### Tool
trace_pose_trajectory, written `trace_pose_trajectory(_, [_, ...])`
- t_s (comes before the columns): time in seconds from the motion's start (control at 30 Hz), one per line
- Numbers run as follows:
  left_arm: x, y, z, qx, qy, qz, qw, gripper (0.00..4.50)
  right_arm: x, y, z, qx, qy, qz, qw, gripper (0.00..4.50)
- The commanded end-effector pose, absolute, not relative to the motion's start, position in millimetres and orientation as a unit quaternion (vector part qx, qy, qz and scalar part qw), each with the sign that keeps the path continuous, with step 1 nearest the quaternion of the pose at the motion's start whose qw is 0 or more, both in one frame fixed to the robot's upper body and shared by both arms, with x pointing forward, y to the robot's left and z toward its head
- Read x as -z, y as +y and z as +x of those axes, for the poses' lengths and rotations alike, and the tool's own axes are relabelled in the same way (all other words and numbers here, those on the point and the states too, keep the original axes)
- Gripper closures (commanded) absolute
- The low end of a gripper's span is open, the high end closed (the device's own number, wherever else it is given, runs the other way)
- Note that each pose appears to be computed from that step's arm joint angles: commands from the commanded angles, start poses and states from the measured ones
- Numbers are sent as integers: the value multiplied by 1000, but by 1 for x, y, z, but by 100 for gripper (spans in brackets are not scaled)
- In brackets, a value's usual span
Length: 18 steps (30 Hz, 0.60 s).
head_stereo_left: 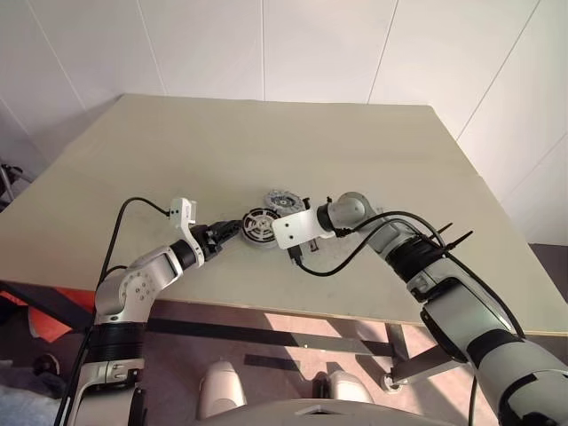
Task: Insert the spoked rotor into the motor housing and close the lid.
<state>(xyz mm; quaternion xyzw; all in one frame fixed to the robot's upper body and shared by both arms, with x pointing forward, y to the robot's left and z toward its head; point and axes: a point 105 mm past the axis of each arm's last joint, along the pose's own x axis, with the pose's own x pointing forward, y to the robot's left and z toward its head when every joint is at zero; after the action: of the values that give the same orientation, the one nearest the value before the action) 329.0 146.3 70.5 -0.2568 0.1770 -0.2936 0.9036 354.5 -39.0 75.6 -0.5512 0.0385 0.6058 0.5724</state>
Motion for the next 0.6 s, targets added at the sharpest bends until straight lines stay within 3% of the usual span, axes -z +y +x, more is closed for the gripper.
trace_pose_trajectory(0.03, [-81,148,333,296,156,-248,909,197,-72,-38,350,-615,41,-553,560,403])
trace_pose_trajectory(0.17, [-80,148,334,296,156,-248,909,197,-72,-39,351,-612,41,-552,566,403])
trace_pose_trajectory(0.2, [-80,148,334,295,157,-248,909,197,-72,-39,351,-611,42,-550,567,440])
trace_pose_trajectory(0.23, [-80,148,334,295,157,-248,909,197,-72,-39,351,-610,42,-548,571,449])
trace_pose_trajectory(0.43, [-80,148,335,293,157,-248,910,197,-78,-43,360,-588,53,-534,605,449])
trace_pose_trajectory(0.6, [-77,149,335,290,158,-249,910,197,-94,-40,352,-601,72,-469,644,449])
